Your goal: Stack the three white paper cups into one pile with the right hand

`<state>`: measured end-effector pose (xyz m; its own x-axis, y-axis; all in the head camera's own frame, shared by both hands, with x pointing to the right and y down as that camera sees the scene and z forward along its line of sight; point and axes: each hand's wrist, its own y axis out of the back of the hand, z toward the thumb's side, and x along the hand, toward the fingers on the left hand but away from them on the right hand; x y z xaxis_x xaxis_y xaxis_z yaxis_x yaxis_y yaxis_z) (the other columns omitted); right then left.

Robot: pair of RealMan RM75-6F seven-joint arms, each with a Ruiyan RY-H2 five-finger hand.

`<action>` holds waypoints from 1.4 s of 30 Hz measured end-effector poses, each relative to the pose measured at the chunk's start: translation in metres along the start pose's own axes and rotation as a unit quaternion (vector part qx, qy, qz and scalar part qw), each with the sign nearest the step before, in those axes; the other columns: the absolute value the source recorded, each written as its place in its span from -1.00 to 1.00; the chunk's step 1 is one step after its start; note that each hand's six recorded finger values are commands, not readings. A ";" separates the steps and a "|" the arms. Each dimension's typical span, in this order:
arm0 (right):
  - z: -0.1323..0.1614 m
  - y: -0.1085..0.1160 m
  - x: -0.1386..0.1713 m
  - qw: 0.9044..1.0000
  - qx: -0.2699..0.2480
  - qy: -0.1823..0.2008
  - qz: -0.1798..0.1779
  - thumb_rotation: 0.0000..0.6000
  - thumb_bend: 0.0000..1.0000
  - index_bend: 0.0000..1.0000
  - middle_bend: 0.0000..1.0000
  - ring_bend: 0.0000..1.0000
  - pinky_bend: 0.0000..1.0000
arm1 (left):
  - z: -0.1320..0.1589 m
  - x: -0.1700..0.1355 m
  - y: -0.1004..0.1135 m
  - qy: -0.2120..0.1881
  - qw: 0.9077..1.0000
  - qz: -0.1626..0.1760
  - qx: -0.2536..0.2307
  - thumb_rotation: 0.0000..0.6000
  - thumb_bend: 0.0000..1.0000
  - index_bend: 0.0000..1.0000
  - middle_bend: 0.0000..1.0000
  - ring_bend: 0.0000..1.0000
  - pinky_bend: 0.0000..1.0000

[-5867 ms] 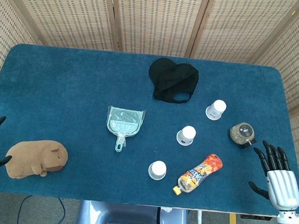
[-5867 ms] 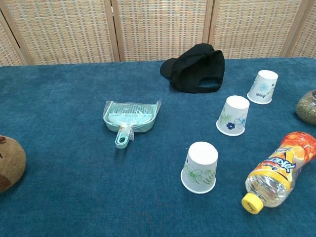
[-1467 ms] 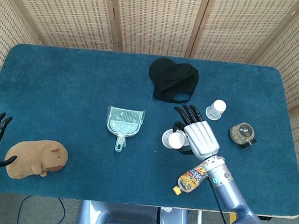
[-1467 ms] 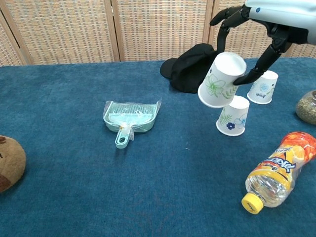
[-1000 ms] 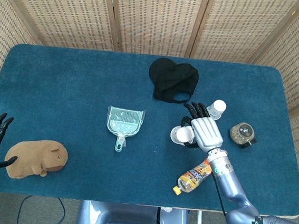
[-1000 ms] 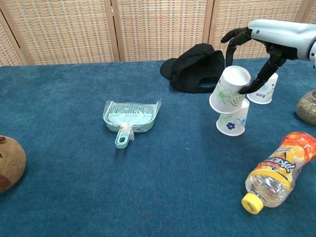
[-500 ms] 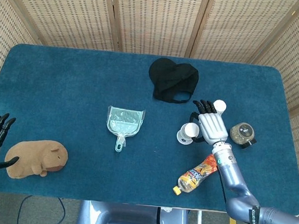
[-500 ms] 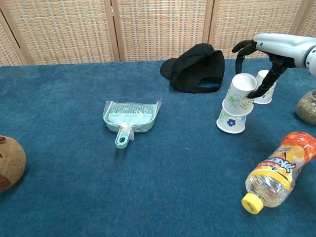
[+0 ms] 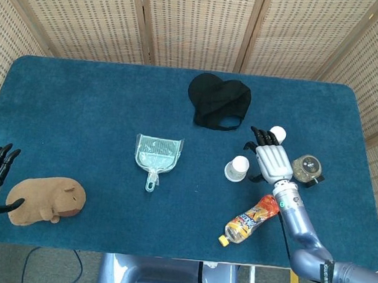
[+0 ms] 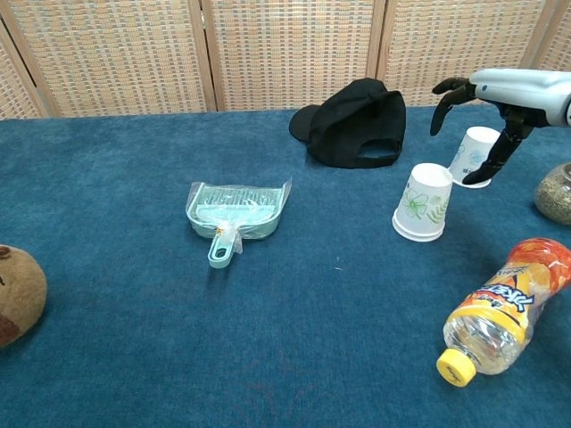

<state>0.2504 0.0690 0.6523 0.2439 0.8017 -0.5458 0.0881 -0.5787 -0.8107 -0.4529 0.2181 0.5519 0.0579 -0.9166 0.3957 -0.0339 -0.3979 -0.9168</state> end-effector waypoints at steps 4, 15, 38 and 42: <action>-0.001 0.013 0.001 1.000 0.000 -0.001 -0.013 1.00 -0.58 -0.30 -0.92 -1.00 -1.00 | -0.001 0.000 0.001 0.001 1.000 0.001 0.002 1.00 -0.94 -1.00 -1.00 -1.00 -1.00; -0.017 0.040 -0.019 0.999 0.006 -0.027 -0.041 1.00 -0.58 -0.35 -0.94 -1.00 -1.00 | -0.005 0.001 0.006 0.012 1.000 0.017 -0.001 1.00 -0.94 -1.00 -1.00 -1.00 -1.00; -0.088 0.028 -0.095 0.992 0.047 -0.119 -0.010 1.00 -0.58 -0.33 -0.93 -1.00 -1.00 | -0.005 0.009 0.004 0.024 0.999 0.022 0.009 1.00 -0.94 -1.00 -1.00 -1.00 -1.00; -0.095 0.020 -0.101 0.991 0.047 -0.127 0.004 1.00 -0.58 -0.27 -0.92 -1.00 -1.00 | -0.002 0.011 0.000 0.022 1.000 0.015 0.010 1.00 -0.94 -1.00 -1.00 -1.00 -1.00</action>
<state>0.3195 -0.0380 0.7117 -0.0074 0.8156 -0.5786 -0.0069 -0.5786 -0.8156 -0.4546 0.2074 0.5564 0.0141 -0.9289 0.3700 -0.0159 -0.3702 -0.9288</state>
